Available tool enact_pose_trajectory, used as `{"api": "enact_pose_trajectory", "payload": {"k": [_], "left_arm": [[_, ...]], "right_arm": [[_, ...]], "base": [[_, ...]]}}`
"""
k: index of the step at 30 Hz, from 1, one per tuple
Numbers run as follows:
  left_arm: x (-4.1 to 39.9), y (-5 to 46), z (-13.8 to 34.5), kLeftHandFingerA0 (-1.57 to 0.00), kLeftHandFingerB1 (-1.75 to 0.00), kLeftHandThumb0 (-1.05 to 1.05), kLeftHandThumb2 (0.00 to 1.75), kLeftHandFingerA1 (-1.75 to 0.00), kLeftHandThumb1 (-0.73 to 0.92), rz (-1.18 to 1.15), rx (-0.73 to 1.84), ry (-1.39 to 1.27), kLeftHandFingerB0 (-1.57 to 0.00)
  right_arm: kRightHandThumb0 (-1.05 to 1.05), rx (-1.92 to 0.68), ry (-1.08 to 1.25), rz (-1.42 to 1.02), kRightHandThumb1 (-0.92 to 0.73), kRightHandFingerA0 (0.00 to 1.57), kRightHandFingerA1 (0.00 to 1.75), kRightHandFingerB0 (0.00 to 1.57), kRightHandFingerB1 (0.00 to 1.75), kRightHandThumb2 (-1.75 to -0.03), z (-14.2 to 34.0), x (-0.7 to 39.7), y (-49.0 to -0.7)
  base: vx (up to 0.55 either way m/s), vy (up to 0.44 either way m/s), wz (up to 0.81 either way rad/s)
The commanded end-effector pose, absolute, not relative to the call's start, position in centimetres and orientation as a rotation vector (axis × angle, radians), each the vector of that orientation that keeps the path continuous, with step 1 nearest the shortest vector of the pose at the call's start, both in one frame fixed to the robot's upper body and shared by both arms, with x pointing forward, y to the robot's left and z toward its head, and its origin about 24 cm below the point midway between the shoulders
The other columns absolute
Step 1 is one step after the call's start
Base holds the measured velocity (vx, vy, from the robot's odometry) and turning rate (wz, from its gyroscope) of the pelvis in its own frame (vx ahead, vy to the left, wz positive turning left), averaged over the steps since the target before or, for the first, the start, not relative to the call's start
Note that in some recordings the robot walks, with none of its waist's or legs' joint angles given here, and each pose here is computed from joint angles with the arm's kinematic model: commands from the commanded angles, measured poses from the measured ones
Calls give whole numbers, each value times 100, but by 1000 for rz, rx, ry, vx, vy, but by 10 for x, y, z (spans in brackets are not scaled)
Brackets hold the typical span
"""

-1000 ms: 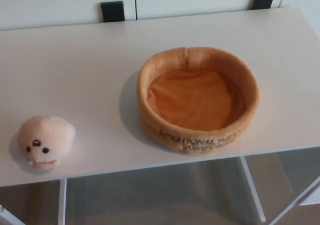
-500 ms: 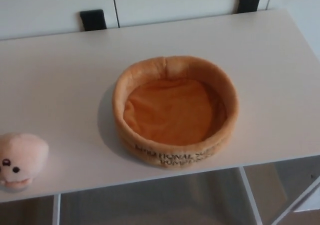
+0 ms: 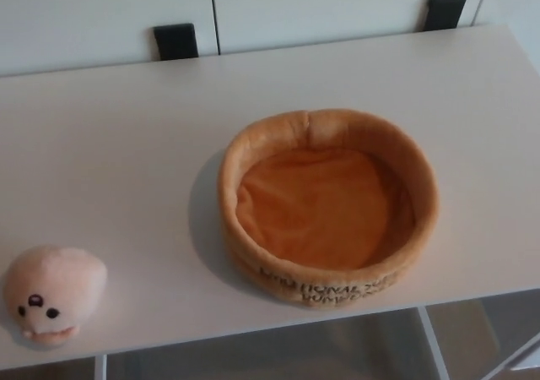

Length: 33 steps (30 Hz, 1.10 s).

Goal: The robot walks towards a table in front, picks a dumpling toy with left hand and puts it in an orange round plate

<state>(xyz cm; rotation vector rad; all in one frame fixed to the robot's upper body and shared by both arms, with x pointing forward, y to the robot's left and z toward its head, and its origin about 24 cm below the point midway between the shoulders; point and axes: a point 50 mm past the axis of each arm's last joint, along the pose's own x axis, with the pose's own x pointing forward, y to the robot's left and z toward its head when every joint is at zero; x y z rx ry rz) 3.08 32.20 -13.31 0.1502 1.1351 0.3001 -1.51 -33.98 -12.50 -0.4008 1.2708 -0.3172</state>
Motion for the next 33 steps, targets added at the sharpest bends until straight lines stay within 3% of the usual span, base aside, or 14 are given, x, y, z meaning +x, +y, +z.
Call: {"api": "enact_pose_trajectory", "payload": {"k": [1, 2, 3, 6, 7, 8, 9, 11, 19, 20, 21, 22, 32, 33], "left_arm": [[30, 324, -132, -67, -42, -49, 84, -159, 58, 296, 159, 1122, -30], [32, 324, -132, -67, -42, -49, 84, -159, 58, 297, 158, 1120, -30], [32, 323, -132, -100, -56, -57, 103, -122, 48, 291, 155, 1116, -23], [32, 323, -132, -100, -56, -57, 103, -122, 48, 288, 153, 1114, -23], [36, 323, -130, -59, -41, -48, 81, -136, 66, 266, 220, 1095, -29], [37, 323, -130, -59, -41, -48, 81, -136, 66, 260, 239, 1090, -29], [40, 323, -129, -83, -40, -51, 74, -160, 70, 256, 246, 1078, -32], [45, 322, -128, -95, -39, -54, 70, -163, 69, 247, 246, 1058, -29], [43, 322, -123, -64, -37, -49, 80, -164, 68, 141, 328, 1036, -27], [44, 324, -119, -46, -40, -50, 73, -120, 68, 106, 357, 1018, -26], [44, 325, -117, -46, -40, -50, 73, -120, 68, 95, 369, 1008, -26], [44, 326, -111, -34, -43, -50, 71, -92, 71, 66, 394, 971, -26], [18, 301, -29, -21, -36, -47, 65, -80, 78, -66, 549, 602, -23], [15, 293, -6, -19, -34, -47, 64, -65, 80, -90, 559, 519, -20]], "right_arm": [[-25, -412, 1274, -340, -60, 91, 72, 50, 46, -57, -123, -16, -344], [-25, -406, 1273, -343, -60, 91, 72, 50, 46, -57, -123, -14, -344], [-27, -401, 1283, -349, -59, 92, 71, 50, 45, -58, -123, -15, -345], [-27, -399, 1287, -351, -59, 92, 71, 50, 45, -58, -123, -15, -345], [-27, -392, 1283, -352, -59, 94, 72, 50, 45, -58, -123, -14, -345], [-27, -389, 1282, -352, -59, 94, 72, 50, 45, -58, -124, -14, -345], [-26, -393, 1279, -351, -59, 95, 73, 50, 46, -58, -124, -13, -345], [-25, -393, 1277, -354, -59, 92, 72, 49, 46, -58, -124, -14, -344], [-25, -369, 1291, -382, -58, 88, 74, 51, 47, -57, -123, -22, -345], [-25, -379, 1290, -382, -60, 85, 68, 51, 45, -57, -122, -22, -347], [-25, -385, 1291, -379, -60, 85, 68, 51, 45, -57, -122, -21, -347], [-24, -396, 1290, -372, -59, 86, 68, 50, 46, -57, -122, -20, -347], [-28, -416, 1293, -354, -60, 95, 69, 50, 45, -58, -121, -19, -348], [-26, -404, 1287, -363, -61, 93, 71, 49, 45, -58, -120, -20, -350]], "base": [[0, 0, 0], [0, 0, 0], [0, 0, 0], [0, 0, 0], [0, 0, 0], [0, 0, 0], [0, 0, 0], [0, 0, 0], [0, 0, 0], [0, 0, 0], [0, 0, 0], [0, 0, 0], [0, 0, 0], [0, 0, 0]]}}
